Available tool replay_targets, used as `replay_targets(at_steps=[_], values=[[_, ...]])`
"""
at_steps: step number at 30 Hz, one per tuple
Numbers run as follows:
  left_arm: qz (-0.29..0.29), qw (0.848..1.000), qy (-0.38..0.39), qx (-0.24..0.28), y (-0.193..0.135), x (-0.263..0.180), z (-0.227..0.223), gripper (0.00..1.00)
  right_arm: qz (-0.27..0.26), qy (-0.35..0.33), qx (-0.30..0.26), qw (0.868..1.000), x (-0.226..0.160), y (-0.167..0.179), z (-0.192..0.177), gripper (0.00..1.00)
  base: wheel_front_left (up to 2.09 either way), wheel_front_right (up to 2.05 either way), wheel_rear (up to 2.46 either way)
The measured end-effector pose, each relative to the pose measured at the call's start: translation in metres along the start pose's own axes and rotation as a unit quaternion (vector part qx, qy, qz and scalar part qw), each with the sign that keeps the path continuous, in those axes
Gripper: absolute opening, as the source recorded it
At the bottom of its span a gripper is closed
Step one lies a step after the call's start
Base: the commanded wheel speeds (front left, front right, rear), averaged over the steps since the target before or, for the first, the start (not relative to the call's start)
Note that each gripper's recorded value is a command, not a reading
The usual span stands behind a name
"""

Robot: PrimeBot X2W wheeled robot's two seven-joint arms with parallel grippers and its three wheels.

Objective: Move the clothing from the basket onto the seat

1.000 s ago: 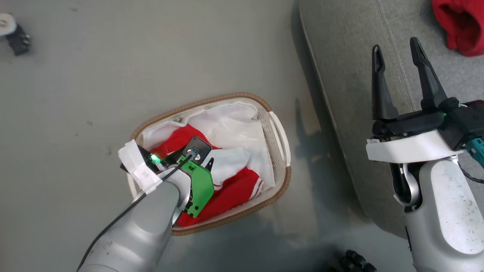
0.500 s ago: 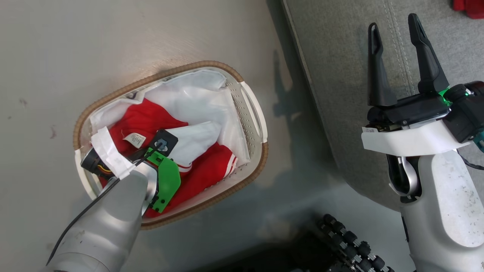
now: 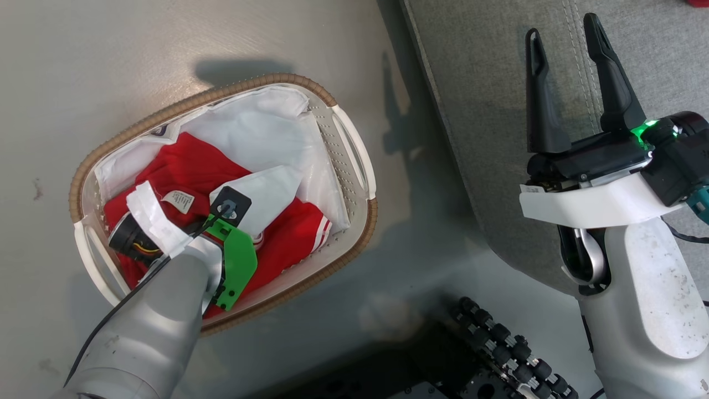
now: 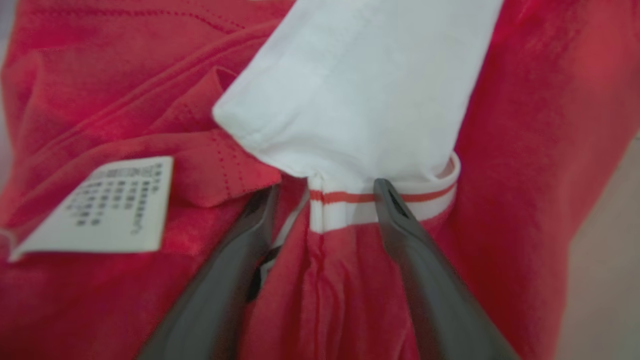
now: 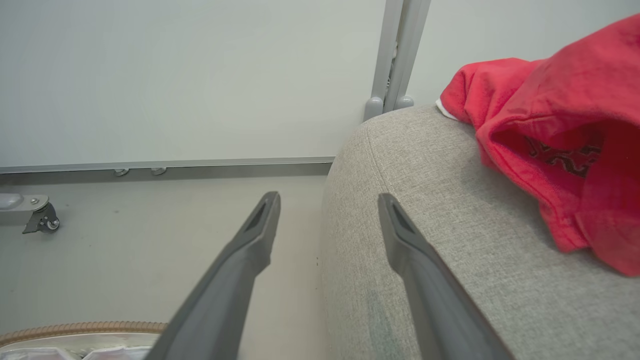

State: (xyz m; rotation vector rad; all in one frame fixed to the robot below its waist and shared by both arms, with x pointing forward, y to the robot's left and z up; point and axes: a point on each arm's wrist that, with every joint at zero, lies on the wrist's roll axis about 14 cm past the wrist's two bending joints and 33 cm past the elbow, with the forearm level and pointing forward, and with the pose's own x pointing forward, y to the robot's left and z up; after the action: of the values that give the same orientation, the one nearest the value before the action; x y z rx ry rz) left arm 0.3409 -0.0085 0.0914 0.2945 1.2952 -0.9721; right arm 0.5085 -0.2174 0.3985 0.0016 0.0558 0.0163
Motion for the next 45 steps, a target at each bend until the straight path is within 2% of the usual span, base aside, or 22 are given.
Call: replay_targets(at_steps=[1,2,3,4,17,26,37,41,45], values=[[-0.002,1.000,0.002,0.000,-0.001,0.001,0.000,0.51,0.000,0.000,0.000,1.000,0.000,0.000,0.000,1.00,0.00,0.00,0.00],[-0.003,1.000,0.002,-0.001,-0.003,0.001,0.000,0.35,0.000,0.001,0.000,1.000,0.000,0.000,-0.001,1.00,0.00,0.00,0.00],[-0.004,1.000,0.003,-0.001,-0.004,0.001,0.000,0.13,0.001,0.001,0.000,1.000,0.000,0.000,-0.001,1.00,0.00,0.00,0.00],[-0.005,1.000,0.001,0.002,-0.005,0.001,0.001,0.00,0.001,0.000,0.000,1.000,0.000,0.000,0.000,1.00,0.00,0.00,0.00],[0.002,0.994,-0.103,0.026,-0.010,-0.023,0.048,0.00,0.003,-0.013,-0.001,1.000,-0.001,0.003,0.015,1.00,0.00,0.00,0.00],[0.013,0.973,-0.229,0.024,-0.023,-0.071,0.099,0.00,0.008,-0.030,-0.018,0.999,-0.013,0.009,0.040,1.00,0.00,0.00,0.00],[0.046,0.926,-0.370,0.061,-0.037,-0.167,0.173,0.00,0.010,-0.057,-0.027,0.998,-0.047,0.016,0.079,1.00,0.00,0.00,0.00],[0.066,0.901,-0.418,0.095,-0.041,-0.213,0.197,0.00,0.008,-0.063,-0.025,0.998,-0.065,0.017,0.090,1.00,0.00,0.00,0.00],[0.085,0.867,-0.471,0.142,-0.050,-0.267,0.224,0.00,0.009,-0.071,-0.022,0.997,-0.083,0.020,0.100,1.00,0.00,0.00,0.00]])
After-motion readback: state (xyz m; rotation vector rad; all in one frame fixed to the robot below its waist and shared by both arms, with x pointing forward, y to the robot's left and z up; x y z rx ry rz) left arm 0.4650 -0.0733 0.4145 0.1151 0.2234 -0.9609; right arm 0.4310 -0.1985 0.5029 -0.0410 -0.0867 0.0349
